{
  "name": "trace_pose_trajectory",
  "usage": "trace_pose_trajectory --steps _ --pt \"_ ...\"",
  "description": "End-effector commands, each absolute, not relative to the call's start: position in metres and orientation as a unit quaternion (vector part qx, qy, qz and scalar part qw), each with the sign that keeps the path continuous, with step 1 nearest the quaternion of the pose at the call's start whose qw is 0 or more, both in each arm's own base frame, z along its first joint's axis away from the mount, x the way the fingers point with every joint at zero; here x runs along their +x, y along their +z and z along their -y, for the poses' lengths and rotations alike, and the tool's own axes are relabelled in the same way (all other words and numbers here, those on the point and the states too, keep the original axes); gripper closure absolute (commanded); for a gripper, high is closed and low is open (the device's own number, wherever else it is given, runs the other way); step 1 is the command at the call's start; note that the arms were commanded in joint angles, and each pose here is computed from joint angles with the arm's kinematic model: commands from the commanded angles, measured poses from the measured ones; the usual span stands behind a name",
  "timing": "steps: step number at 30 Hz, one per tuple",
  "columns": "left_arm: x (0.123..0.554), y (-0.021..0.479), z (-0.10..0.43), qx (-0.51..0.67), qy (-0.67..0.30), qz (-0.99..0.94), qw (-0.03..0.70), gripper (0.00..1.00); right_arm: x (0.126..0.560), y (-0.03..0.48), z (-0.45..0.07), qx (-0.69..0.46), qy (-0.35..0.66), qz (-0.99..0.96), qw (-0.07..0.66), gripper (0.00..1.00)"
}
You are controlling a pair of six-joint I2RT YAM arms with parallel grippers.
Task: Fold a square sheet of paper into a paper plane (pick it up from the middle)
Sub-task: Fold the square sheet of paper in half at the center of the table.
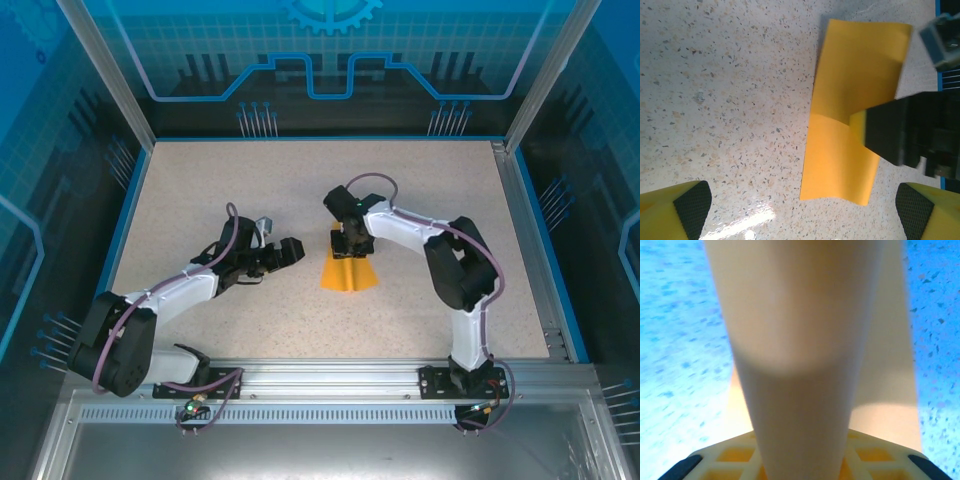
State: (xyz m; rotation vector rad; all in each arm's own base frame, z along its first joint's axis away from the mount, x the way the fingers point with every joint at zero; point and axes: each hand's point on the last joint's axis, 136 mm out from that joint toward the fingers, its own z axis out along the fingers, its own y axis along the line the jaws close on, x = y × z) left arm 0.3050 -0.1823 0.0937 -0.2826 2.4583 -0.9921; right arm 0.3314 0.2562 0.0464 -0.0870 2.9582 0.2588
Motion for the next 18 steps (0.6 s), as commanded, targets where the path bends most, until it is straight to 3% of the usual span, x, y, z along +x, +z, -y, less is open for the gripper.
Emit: trace_pose_trajectory --steps 1,10,14,18 --pt "0.314 0.110 0.187 -0.117 -0.408 -0.877 0.227 0.01 0.333 0.083 -0.283 -0.037 0.218 -0.969 0.107 0.68" --pt "0.322 0.112 0.198 -0.126 -0.474 -0.851 0.190 0.01 0.319 0.130 -0.316 -0.045 0.448 -0.887 0.097 0.64" --pt "0.322 0.105 0.200 -0.130 -0.476 -0.852 0.176 0.01 0.322 0.109 -0.311 -0.009 0.491 -0.869 0.065 0.61" --pt "0.320 0.100 0.202 -0.130 -0.476 -0.855 0.163 0.02 0.320 0.072 -0.299 0.020 0.457 -0.889 0.035 0.59"
